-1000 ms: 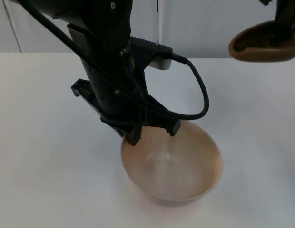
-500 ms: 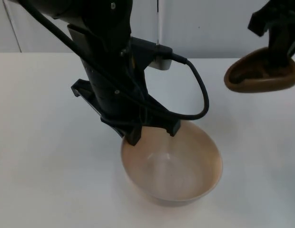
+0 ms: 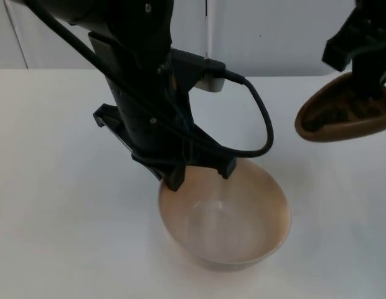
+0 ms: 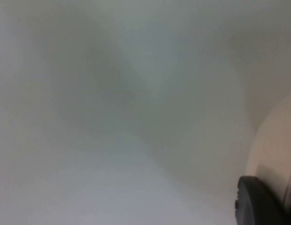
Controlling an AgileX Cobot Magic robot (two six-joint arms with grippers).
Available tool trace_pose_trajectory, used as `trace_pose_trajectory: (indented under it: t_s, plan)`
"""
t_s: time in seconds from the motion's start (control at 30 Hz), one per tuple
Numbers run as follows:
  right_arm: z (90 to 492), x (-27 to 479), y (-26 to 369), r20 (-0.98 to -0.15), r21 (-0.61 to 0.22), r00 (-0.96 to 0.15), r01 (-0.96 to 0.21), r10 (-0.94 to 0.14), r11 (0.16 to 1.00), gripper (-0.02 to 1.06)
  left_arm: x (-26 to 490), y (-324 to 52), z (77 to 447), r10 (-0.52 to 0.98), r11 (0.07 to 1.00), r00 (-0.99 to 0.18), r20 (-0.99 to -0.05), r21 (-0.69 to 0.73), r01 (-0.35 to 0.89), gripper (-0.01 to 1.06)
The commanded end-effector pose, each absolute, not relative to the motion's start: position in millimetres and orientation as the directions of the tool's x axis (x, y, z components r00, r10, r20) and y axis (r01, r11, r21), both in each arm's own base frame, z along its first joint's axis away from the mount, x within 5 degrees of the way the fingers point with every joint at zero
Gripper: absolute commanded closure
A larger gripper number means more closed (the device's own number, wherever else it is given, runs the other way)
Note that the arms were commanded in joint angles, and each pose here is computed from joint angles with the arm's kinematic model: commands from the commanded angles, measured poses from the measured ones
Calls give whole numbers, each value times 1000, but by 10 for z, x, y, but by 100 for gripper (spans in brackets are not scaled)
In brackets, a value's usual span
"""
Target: Pick up the bowl with the left hand and pour the coffee beans from the cup into the bowl with the right hand.
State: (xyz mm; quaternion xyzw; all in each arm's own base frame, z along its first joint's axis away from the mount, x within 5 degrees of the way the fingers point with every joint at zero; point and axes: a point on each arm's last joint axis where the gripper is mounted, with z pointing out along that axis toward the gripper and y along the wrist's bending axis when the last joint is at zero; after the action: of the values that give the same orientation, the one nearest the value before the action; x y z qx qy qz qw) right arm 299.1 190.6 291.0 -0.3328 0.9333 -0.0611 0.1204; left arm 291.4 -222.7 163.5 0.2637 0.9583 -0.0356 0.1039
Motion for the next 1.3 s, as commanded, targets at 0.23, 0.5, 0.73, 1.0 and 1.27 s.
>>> trace_pose_trajectory:
  t_s: [0.23,0.5,0.73,1.0,1.27]
  plan:
    - [2939,2832,2101,-190,-235,-699,-650,-690,723,104,2902,-2249,1653,493,860,-841,-223,-21,510,105]
    - [2945,2845,2088,-191,-263,-697,-642,-691,720,104,2902,-2249,1653,493,860,-841,-223,-21,510,105]
    - [2964,2775,2192,-193,-327,-661,-654,-726,682,104,2908,-2253,1655,492,860,-840,-231,-22,510,105]
    - [2982,2742,2244,-193,-379,-634,-656,-749,653,104,2912,-2257,1656,491,860,-838,-238,-23,510,105]
    - [2991,2742,2249,-196,-413,-630,-642,-752,646,104,2914,-2258,1657,490,860,-838,-240,-24,510,105]
